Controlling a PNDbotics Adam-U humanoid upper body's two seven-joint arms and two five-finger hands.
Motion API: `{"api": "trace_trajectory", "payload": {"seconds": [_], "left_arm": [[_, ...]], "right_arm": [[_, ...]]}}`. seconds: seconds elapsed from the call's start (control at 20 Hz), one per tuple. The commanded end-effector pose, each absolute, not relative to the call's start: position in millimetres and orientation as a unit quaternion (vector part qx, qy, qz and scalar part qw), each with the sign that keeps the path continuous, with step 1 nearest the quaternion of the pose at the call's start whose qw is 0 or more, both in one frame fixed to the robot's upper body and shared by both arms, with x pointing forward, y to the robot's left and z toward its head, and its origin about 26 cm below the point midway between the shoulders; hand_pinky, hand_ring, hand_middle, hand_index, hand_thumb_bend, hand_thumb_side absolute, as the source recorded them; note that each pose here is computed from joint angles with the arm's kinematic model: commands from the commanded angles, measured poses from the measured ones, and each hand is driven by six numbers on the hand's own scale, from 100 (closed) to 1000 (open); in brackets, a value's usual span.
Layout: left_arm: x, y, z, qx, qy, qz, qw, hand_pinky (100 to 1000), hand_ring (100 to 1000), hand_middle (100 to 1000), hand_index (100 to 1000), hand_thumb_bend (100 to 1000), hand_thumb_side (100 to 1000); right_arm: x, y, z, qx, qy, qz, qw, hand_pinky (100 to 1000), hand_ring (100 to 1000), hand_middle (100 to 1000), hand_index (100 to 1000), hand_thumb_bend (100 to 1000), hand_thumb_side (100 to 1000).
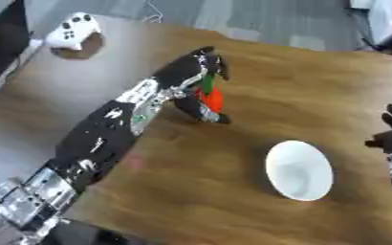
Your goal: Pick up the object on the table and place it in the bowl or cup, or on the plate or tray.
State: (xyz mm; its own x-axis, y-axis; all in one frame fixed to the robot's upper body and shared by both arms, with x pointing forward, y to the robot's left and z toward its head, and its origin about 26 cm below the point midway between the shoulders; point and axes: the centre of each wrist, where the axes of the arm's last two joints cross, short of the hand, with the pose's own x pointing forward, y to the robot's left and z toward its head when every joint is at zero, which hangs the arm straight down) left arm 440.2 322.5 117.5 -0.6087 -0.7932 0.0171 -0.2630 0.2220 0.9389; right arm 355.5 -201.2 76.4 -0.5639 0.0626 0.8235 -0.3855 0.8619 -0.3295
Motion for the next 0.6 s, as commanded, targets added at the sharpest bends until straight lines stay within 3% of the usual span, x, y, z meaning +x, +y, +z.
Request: {"api": "trace_trajectory", "payload": {"seconds": [0.05,0.1,0.2,0.4,0.45,0.5,0.55,0.6], "left_arm": [[445,326,128,0.373,-0.738,-0.504,0.248,1000,540,686,696,723,769],[445,327,127,0.373,-0.738,-0.504,0.249,1000,540,686,696,760,753],[445,328,123,0.375,-0.736,-0.503,0.255,1000,538,684,694,729,771],[444,328,113,0.378,-0.730,-0.503,0.267,1000,529,674,687,752,776],[443,327,111,0.377,-0.729,-0.503,0.269,1000,523,655,680,704,755],[443,326,108,0.375,-0.729,-0.505,0.270,1000,526,667,684,731,771],[442,325,106,0.373,-0.729,-0.506,0.271,1000,483,620,664,649,715],[442,323,103,0.369,-0.729,-0.509,0.271,1000,463,605,654,641,706]], "right_arm": [[357,-199,88,0.099,-0.859,0.245,0.439,693,1000,983,639,100,407],[357,-198,89,0.101,-0.860,0.244,0.437,692,1000,982,639,102,431],[357,-197,91,0.105,-0.862,0.242,0.433,690,1000,981,638,100,408],[357,-197,93,0.110,-0.864,0.238,0.429,683,1000,976,637,100,408],[357,-197,94,0.111,-0.864,0.237,0.430,682,1000,976,636,100,406],[356,-197,93,0.111,-0.864,0.236,0.430,682,1000,976,636,100,406],[356,-197,93,0.111,-0.864,0.236,0.430,681,1000,975,635,100,405],[356,-197,93,0.112,-0.864,0.235,0.431,681,1000,975,635,100,405]]}}
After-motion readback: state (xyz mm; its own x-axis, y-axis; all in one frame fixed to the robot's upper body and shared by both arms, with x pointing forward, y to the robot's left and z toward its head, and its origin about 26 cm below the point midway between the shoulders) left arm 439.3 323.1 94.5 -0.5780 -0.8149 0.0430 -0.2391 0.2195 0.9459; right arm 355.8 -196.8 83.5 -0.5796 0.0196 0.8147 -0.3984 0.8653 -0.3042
